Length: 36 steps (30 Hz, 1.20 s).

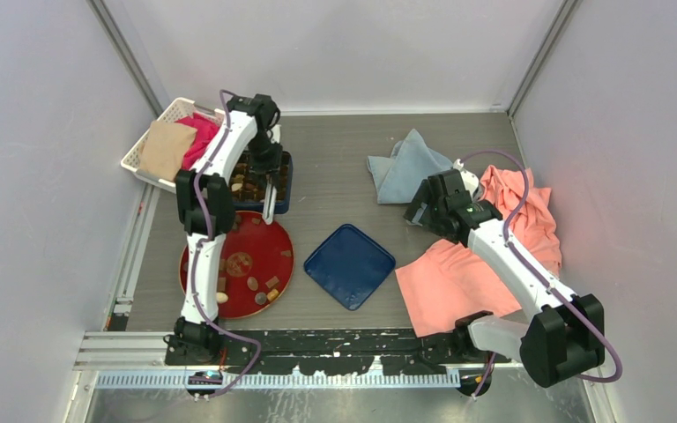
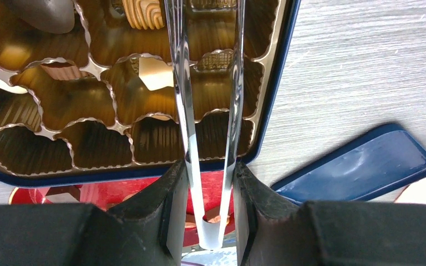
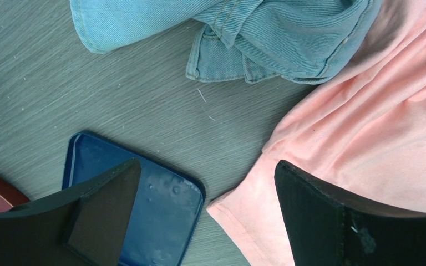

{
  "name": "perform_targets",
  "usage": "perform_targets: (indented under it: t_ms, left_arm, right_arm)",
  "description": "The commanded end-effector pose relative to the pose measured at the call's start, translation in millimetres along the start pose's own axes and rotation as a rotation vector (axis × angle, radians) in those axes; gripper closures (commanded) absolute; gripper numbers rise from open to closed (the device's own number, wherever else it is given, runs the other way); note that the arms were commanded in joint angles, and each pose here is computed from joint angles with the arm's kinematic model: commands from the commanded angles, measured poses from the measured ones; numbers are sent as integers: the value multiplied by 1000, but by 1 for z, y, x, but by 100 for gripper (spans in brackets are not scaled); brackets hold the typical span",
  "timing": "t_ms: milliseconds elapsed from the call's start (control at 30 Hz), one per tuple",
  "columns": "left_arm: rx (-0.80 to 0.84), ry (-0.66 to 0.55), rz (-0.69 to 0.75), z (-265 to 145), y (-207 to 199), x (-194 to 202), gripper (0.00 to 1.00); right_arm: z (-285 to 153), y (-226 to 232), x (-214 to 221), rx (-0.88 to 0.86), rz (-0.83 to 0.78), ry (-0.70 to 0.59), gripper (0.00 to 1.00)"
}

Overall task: Pack the chocolate
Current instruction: Place the fake chocolate in the packing box.

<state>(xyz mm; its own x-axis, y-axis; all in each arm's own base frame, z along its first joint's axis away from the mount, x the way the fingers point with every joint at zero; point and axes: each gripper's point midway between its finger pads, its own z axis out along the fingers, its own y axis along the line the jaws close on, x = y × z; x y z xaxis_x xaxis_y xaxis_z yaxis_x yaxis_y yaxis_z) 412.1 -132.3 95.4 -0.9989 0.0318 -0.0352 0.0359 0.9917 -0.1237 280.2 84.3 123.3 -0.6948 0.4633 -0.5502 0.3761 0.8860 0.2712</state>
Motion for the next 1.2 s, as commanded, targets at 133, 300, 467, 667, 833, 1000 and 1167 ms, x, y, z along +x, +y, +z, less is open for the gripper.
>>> perform_targets:
  t_ms: [133,300,467,667,833,1000,1167]
  left_arm:
    - [56,-56,-10,-13,-11,-12,100]
    - [53,-45,-10,-11,-11,-10,100]
    - [46,-43,-16,-10,-10,-10,93]
    - [47,-52,-19,-12,-12,-11,86]
    - [46,-53,-18,-14,-13,-10,82]
    - [51,-64,-20,-17,-14,-12,81]
    - [52,-66,-17,-17,-15,-11,79]
  right_arm:
    - [-5,4,-8,-26,7,-42,4]
    - [-4,3,-8,-21,7,-44,4]
    - [-5,3,-7,-22,9,-45,4]
    - [-5,2,-7,-20,12,-48,4]
    - [-6,1,-7,-20,12,-48,4]
    - [-7,1,-8,-22,15,-52,4]
    - [-7,1,-8,-20,16,-54,4]
